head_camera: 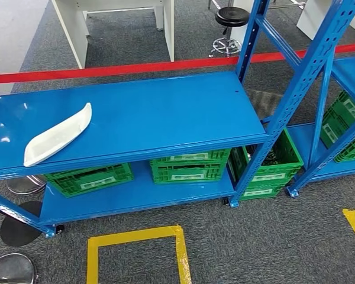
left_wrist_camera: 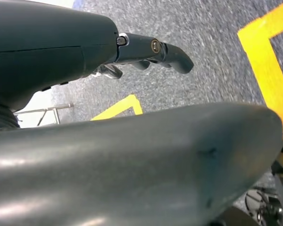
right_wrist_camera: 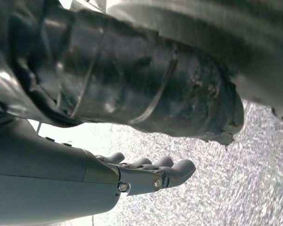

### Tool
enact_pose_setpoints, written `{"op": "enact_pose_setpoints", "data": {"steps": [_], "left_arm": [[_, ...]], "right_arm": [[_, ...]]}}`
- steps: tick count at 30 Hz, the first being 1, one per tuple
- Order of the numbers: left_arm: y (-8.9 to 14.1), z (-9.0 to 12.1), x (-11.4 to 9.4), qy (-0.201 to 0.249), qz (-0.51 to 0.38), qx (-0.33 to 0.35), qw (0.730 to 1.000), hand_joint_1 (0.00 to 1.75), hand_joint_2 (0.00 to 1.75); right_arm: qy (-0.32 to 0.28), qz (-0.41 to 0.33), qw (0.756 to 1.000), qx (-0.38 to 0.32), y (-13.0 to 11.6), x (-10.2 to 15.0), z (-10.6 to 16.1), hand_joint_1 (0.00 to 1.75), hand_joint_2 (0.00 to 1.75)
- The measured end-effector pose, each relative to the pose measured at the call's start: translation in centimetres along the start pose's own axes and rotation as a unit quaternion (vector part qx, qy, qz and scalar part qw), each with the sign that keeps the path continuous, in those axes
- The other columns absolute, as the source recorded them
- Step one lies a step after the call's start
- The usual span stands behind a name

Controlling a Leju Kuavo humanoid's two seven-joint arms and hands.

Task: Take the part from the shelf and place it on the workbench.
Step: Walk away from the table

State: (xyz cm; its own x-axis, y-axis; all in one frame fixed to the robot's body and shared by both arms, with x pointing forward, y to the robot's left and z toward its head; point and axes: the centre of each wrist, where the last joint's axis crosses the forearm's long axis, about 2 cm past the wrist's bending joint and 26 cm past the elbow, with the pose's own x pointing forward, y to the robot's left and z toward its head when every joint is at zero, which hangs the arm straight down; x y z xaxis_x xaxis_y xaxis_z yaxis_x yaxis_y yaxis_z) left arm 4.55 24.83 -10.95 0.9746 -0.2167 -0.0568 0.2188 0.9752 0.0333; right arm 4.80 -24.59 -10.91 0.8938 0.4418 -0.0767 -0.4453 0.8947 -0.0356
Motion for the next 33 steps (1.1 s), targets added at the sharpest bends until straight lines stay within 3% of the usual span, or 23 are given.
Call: {"op": "enact_pose_setpoints", "data": {"steps": [33], "left_arm": [[0.13,-0.01,0.02,0.004,0.000,0.002,1.000,0.00,0.00]], "right_arm": [[0.002,-0.004,1.000,-0.001,-0.01,0.00,0.00,0.00,0.00]]}}
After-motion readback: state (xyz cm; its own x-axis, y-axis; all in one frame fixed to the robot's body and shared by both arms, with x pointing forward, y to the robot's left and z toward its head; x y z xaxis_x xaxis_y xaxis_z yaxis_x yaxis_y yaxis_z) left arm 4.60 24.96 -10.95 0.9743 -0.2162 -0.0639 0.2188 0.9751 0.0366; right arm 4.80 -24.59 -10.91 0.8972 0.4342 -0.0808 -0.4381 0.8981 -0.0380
